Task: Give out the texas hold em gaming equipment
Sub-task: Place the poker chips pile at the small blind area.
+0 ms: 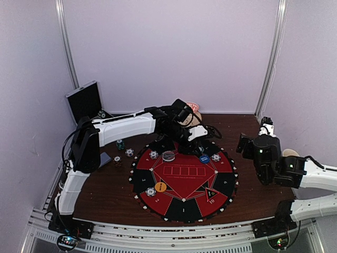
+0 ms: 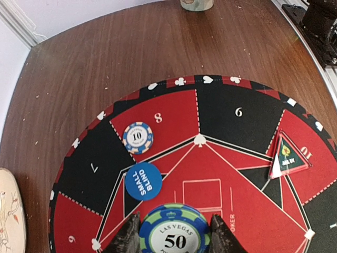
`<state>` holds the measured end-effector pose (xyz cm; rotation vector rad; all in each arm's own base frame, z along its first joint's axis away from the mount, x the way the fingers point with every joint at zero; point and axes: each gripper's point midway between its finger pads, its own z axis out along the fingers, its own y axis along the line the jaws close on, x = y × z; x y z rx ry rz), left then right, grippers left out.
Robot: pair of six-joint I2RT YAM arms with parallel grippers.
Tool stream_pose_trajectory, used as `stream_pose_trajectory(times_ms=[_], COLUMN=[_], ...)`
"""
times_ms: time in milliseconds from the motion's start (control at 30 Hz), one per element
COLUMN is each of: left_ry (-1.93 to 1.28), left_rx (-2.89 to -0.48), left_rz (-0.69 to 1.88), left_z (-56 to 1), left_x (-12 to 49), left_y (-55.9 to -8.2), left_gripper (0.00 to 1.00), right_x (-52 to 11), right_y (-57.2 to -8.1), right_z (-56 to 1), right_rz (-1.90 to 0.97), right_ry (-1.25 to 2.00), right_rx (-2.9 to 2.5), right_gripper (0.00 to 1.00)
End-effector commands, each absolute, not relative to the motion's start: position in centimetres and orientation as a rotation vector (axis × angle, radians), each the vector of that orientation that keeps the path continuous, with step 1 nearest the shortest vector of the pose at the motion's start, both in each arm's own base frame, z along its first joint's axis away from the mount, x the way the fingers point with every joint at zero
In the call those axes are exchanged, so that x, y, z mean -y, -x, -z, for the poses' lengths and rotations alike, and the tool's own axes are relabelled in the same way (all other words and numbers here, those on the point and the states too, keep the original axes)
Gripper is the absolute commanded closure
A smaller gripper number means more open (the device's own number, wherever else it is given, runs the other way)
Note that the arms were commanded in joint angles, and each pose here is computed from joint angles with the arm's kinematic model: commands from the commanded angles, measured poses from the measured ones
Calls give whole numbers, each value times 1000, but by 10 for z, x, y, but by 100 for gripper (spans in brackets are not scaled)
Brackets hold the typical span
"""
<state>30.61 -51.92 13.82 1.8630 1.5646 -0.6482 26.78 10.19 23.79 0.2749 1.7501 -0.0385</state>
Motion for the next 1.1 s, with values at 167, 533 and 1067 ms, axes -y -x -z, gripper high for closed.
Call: stream_pose_trajectory(times_ms=[167, 533, 1067], left_ry=[-1873, -1906, -1890], left_rx=[-1458, -1343, -1302], left_rz=[723, 742, 701], left_z=[-124, -100, -67], left_x=[566, 608, 628], left_y=[-301, -290, -301], left_gripper=[85, 85, 86], right_x=[-95, -88, -96], right_y=[-263, -253, -254], right_z=[-250, -264, -262], right_rz=[-24, -117, -141], right_ry=[-334, -357, -320], right_rx=[-1729, -1695, -1713], right_gripper=[0, 0, 1])
